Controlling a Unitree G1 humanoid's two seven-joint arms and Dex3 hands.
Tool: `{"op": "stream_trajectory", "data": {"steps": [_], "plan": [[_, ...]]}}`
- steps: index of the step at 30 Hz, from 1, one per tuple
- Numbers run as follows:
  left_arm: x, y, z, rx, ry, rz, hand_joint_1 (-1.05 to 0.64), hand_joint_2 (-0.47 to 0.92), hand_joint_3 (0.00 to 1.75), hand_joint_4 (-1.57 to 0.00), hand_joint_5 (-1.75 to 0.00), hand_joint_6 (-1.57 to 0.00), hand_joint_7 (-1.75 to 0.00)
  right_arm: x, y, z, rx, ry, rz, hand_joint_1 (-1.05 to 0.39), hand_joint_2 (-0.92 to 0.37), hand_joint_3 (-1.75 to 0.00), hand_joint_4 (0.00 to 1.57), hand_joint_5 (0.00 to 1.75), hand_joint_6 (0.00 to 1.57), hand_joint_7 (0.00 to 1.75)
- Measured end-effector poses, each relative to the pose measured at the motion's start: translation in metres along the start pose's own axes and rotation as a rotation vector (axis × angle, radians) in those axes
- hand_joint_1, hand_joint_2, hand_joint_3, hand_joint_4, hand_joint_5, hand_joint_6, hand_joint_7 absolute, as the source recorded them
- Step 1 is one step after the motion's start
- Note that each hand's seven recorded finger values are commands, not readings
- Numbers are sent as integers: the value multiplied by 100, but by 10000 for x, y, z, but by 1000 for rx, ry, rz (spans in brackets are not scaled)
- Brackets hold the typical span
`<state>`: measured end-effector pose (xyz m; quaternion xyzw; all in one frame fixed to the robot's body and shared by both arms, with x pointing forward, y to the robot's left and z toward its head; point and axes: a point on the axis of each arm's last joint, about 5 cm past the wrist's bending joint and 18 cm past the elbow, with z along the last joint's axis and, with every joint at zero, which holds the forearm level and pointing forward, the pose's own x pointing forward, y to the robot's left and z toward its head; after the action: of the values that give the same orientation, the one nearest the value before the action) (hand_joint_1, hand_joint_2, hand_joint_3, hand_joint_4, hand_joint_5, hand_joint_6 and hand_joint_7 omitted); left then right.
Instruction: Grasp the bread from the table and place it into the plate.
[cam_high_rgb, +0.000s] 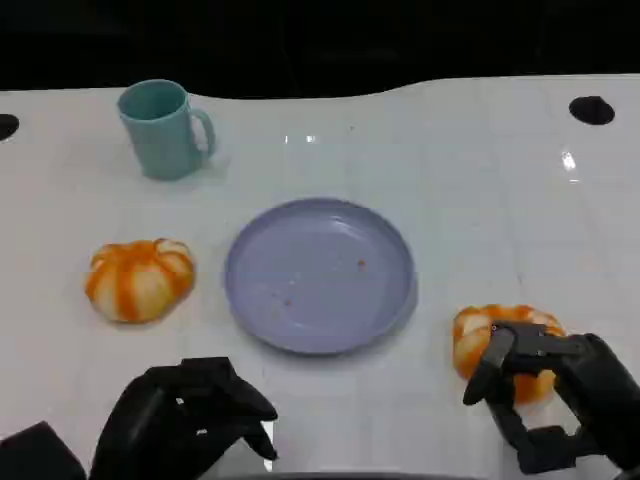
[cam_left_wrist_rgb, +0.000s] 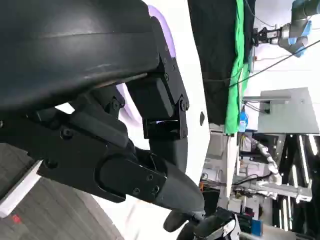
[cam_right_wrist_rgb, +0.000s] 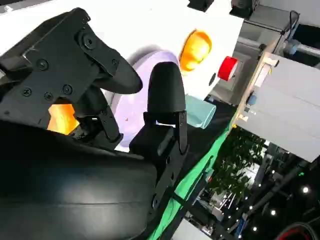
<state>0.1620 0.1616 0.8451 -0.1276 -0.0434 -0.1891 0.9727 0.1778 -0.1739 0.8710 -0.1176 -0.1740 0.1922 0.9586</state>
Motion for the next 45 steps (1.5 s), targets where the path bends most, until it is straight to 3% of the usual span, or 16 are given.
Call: {"op": "stream_trajectory", "data": {"steps": [21, 26, 32, 35, 37, 40, 45], "plan": [[-3, 3, -4, 2, -3, 2, -94, 92, 4, -100, -129, -114, -78, 2, 0, -6, 0, 3, -7, -6, -35, -137, 86, 171, 80, 131], [-3, 3, -4, 3, -3, 2, -94, 92, 5, -100, -129, -114, -78, 2, -2, -5, -1, 2, -13, -8, -39, -128, 88, 161, 82, 120], [-3, 4, -4, 3, -3, 2, -94, 92, 5, -100, -129, -114, -79, 45, -79, 60, -61, -32, -37, -15, -47, -102, 76, 137, 84, 85], [-4, 6, -3, 5, -2, 1, -94, 92, 5, -101, -130, -114, -79, 84, -156, 119, -129, -46, -19, -21, -59, -70, 66, 125, 79, 68], [-4, 6, -3, 5, -2, 1, -94, 92, 4, -101, -129, -114, -79, 97, -205, 161, -195, -49, 13, -29, -71, -41, 62, 101, 73, 54], [-5, 6, -3, 4, -2, 1, -95, 92, 4, -101, -129, -114, -78, 124, -281, 249, -339, -31, 68, -38, -83, -14, 56, 82, 66, 35], [-4, 5, -3, 4, -2, 1, -95, 92, 3, -101, -129, -114, -78, 139, -391, 409, -549, 50, 129, -45, -87, -2, 32, 63, 51, 13]]}}
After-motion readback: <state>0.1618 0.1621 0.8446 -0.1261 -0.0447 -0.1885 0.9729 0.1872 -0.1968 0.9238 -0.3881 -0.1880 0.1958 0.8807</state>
